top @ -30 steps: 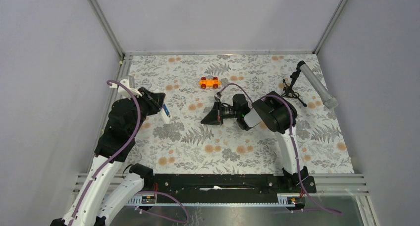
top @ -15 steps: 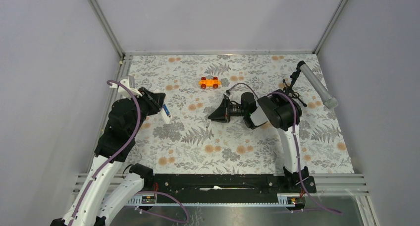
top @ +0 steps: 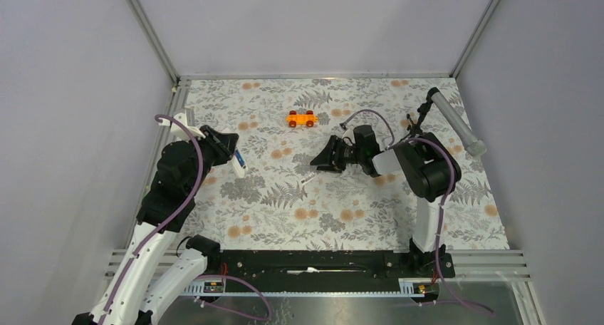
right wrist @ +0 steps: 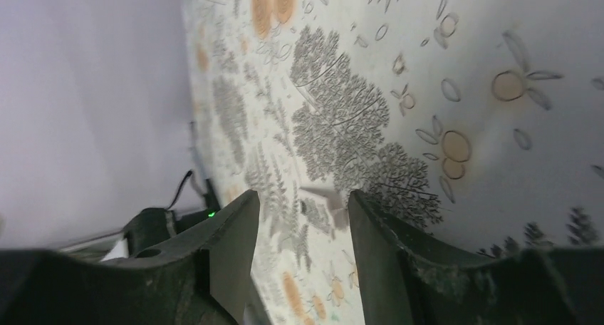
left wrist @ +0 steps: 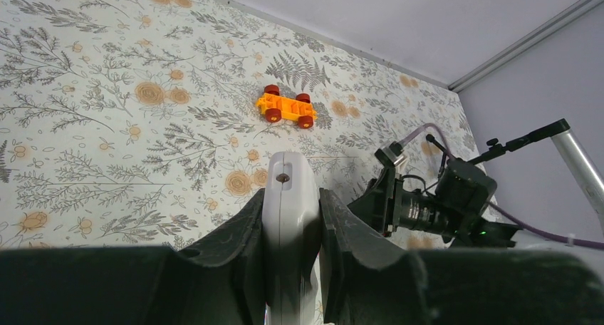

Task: Load the batteries into the remote control
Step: Adjust the battery cover at the center of the board, then pick up the battery cover at the center of the board, then load the battery cover into the remote control.

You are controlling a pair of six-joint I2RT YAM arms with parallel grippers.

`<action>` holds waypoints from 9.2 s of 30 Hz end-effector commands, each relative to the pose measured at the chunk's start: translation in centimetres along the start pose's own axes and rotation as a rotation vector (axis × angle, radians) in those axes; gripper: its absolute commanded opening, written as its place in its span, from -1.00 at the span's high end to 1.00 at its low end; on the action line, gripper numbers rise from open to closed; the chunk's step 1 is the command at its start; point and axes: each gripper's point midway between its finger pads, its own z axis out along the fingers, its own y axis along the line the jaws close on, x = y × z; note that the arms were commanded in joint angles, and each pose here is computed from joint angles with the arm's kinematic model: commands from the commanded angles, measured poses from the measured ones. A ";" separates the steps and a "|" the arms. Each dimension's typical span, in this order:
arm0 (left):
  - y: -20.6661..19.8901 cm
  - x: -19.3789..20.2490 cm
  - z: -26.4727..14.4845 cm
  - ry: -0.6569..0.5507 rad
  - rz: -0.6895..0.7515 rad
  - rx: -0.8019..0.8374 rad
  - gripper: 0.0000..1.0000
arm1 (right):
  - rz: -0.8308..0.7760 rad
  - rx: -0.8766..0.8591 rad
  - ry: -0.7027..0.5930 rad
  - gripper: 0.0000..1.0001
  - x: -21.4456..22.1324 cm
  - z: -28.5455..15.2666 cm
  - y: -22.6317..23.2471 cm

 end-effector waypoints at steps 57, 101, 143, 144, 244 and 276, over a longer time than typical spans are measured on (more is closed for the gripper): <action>-0.3 -2.6 -0.7 -0.113 -0.009 0.007 1.00 | -0.724 0.754 0.115 0.13 5.2 -4.0 1.9; -2.8 1.7 2.8 0.040 -0.089 0.163 1.00 | -0.824 0.892 0.062 0.48 5.4 -5.2 4.5; -15.6 15.7 9.8 0.302 -0.642 0.688 1.00 | -0.615 0.646 -0.070 0.49 5.2 -12.6 15.5; -15.6 15.7 9.8 0.301 -0.642 0.687 1.00 | -0.617 0.654 -0.068 0.49 5.2 -12.5 15.3; -16.9 14.8 7.7 0.409 -0.668 0.663 1.00 | -0.638 0.668 -0.048 0.10 3.3 -10.0 14.2; -14.9 12.0 6.2 0.426 -0.691 0.713 1.00 | -0.395 0.116 -0.374 -0.99 5.6 -13.2 21.6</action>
